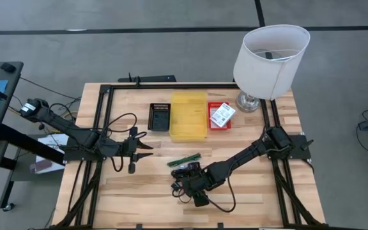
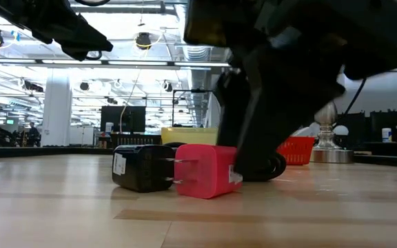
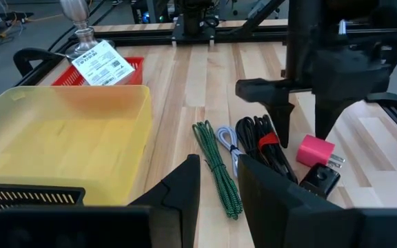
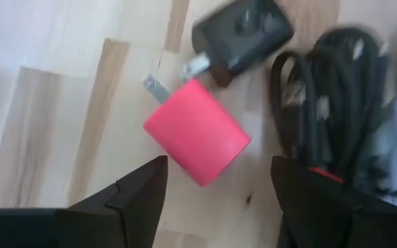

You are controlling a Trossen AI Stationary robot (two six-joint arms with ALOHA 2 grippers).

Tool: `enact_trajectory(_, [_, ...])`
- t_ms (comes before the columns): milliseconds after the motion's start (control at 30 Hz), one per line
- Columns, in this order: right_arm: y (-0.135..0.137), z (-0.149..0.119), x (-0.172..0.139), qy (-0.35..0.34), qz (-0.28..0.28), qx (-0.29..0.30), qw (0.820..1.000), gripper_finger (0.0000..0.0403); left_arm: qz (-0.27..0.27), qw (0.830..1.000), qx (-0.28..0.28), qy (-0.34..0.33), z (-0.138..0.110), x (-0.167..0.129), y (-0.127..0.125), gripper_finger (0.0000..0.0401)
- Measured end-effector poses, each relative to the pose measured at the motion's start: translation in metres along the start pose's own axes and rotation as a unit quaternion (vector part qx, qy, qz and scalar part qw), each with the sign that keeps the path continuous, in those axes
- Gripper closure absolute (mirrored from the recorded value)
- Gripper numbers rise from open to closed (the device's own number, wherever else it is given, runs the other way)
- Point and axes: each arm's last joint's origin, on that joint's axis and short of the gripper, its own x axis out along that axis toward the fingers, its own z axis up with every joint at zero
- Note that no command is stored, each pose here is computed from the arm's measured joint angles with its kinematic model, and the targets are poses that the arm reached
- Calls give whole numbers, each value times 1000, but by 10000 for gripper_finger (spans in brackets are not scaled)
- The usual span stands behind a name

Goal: Pick and place items into bin
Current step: Put the pink charger adapter into the black bin

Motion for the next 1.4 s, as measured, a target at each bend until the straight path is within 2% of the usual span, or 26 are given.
enact_trajectory(133, [5,6,-6,-10,-2,-29,1000,147,0,1000,0,0,0,0,0,310])
enact_trajectory(367, [6,6,-7,-7,3,-34,999,147,1,1000,2,4,-1,0,0,310])
enact_trajectory(967, [4,10,-6,-25,17,-91,995,147,1,1000,0,6,-1,0,0,310])
enact_trajectory(1400, [3,12,-6,-34,28,-98,994,147,1,1000,1,7,-1,0,0,310])
